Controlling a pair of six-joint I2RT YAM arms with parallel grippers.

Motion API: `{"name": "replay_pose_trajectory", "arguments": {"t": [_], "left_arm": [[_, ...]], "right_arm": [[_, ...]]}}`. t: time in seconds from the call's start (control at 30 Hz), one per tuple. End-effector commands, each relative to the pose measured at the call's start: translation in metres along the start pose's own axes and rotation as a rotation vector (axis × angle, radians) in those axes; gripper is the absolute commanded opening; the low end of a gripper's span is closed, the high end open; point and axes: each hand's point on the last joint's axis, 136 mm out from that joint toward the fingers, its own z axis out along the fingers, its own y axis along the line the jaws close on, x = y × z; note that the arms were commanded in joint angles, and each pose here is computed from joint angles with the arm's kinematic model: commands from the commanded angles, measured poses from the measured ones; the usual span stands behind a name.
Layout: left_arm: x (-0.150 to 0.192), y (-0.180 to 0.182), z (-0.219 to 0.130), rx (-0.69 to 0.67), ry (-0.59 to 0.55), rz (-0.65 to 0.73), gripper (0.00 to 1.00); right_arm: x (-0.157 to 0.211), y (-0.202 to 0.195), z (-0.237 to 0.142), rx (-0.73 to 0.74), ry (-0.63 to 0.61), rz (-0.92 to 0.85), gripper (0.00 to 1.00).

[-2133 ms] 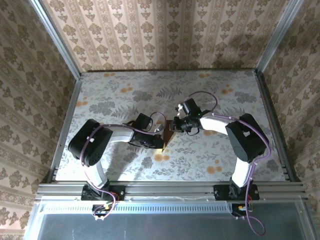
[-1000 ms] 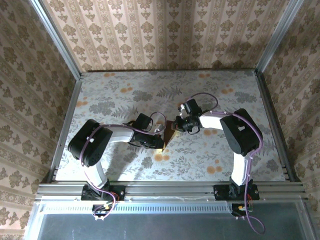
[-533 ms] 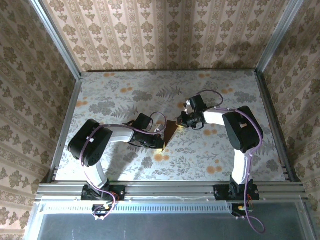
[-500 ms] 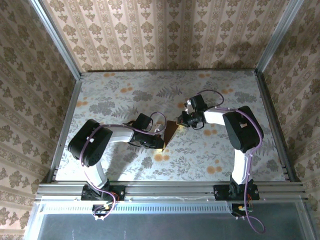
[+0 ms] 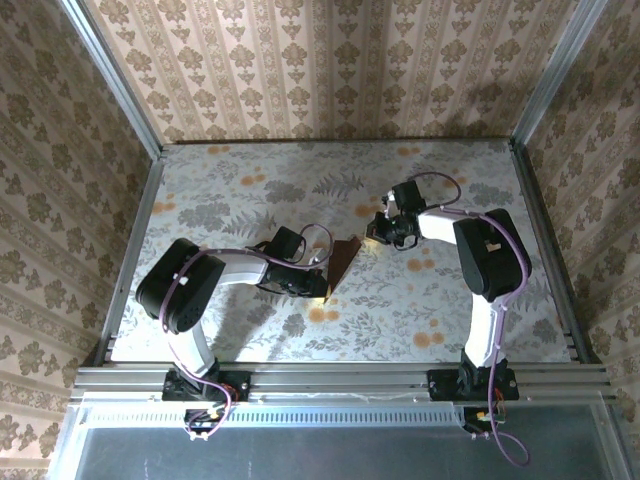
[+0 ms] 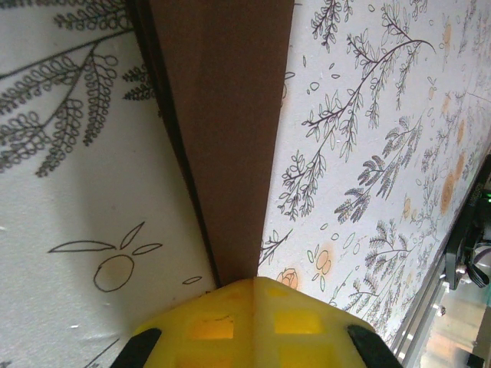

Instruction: Fold a paper plane with a square sheet of paper (fold left side to right side)

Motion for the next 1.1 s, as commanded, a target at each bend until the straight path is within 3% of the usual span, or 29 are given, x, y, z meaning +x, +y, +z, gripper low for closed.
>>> {"name": "replay_pose_trajectory", "arguments": {"t": [0.0,0.3,0.77,0.93,1.07], "left_arm": [[0.026,0.033,0.007,-0.136,0.058,-0.100,0.00],[-0.023,0.021,0.004,-0.138,-0.076,-0.100,0.00],[-0.061,0.004,0.010,-0.117,-0.173,-0.091,0.00],[-0.073,-0.015,0.001,-0.113,-0.206,-0.018,0.13],[-0.081,-0.029,-0.013,-0.157,-0.245,0.075,0.32]], "right_arm": [[-0.010,0.016,-0.033,-0.006,-0.069,-0.040,0.00],[0.015,0.008,-0.080,0.023,-0.150,-0.029,0.07],[0.046,-0.028,-0.123,0.086,-0.213,0.015,0.21],[0.053,-0.044,-0.126,0.155,-0.208,0.004,0.31],[0.059,-0.053,-0.129,0.206,-0.195,-0.011,0.41]]}}
